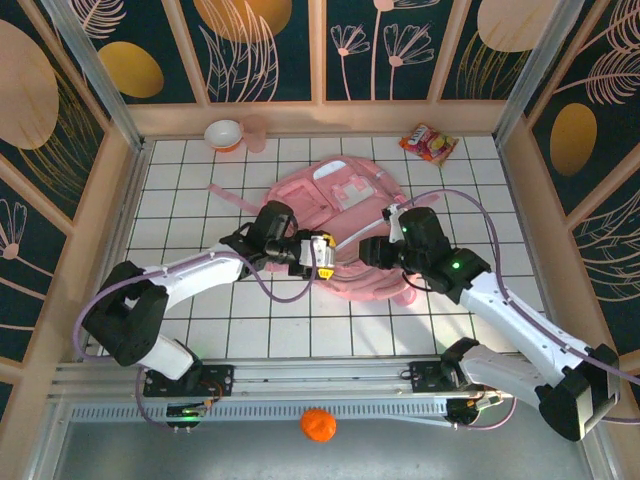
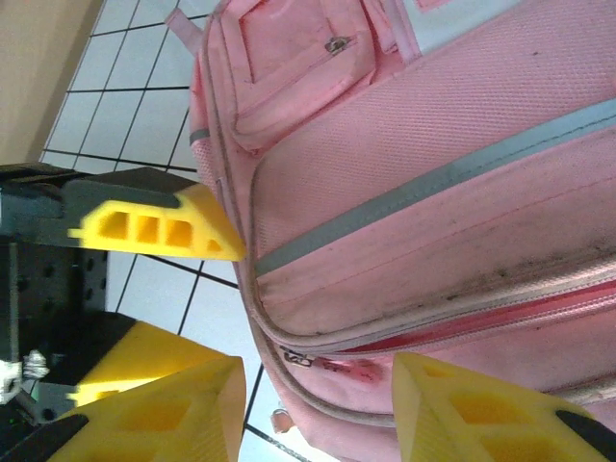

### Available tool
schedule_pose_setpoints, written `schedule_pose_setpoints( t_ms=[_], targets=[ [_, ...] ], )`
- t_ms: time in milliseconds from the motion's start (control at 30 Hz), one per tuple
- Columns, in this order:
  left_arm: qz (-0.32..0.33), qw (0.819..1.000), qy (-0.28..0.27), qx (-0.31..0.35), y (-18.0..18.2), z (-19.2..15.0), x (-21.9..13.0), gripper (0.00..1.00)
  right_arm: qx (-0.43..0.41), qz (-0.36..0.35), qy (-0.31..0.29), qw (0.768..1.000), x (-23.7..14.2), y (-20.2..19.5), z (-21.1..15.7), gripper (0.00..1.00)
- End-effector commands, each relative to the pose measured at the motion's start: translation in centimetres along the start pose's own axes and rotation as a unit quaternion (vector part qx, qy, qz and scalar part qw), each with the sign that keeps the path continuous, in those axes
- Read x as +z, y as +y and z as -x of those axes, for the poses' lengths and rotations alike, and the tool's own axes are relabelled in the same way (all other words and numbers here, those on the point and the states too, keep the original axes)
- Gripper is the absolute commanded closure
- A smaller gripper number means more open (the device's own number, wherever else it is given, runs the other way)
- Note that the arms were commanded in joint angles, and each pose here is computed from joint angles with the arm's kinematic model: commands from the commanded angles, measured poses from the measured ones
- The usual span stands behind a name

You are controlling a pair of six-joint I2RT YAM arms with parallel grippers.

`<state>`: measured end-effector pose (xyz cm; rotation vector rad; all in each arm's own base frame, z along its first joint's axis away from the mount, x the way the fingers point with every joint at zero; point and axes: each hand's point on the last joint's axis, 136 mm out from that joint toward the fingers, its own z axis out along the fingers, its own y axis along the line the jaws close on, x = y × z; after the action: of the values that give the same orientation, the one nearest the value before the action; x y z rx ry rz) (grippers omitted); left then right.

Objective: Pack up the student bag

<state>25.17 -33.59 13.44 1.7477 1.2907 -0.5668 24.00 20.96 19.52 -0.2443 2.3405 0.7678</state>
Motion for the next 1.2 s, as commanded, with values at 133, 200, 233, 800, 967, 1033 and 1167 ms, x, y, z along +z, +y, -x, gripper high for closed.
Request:
schedule_pose_setpoints(
  t_ms=[133, 200, 233, 800, 967, 1033, 1167],
  targets=[
    [0.064, 0.998, -0.003, 0.002, 2.5, -0.1, 1.1, 0.70, 0.007, 0.003, -0.010, 1.000, -0.5, -0.3, -0.3, 0.56],
    [0.054, 0.998, -0.023, -0.009, 2.4, 1.1, 0.6, 0.92, 0.005, -0.008, -0.003, 1.000, -0.4, -0.8, -0.8, 0.56],
    [0.043, 0.999, -0.031, -0.014, 2.0, 1.5, 0.5, 0.99, 0.002, -0.013, -0.001, 1.000, -0.4, -1.0, -1.0, 0.56],
    [-0.014, 0.993, -0.080, -0.090, 2.0, 4.4, -0.2, 1.00, -0.074, -0.012, 0.047, 0.996, 3.5, -0.6, -3.3, 0.53],
    [-0.025, 0.992, -0.085, -0.091, 1.8, 4.8, -0.2, 1.00, -0.083, -0.023, 0.042, 0.995, 4.5, -0.9, -2.9, 0.53],
    [-0.030, 0.991, -0.092, -0.092, 1.7, 5.1, -0.4, 1.00, -0.087, -0.032, 0.041, 0.995, 5.0, -1.1, -2.6, 0.59],
    [-0.020, 0.992, -0.086, -0.092, 1.9, 4.9, -0.5, 1.00, -0.093, -0.062, 0.037, 0.993, 5.4, -2.0, -2.1, 0.88]
  ],
)
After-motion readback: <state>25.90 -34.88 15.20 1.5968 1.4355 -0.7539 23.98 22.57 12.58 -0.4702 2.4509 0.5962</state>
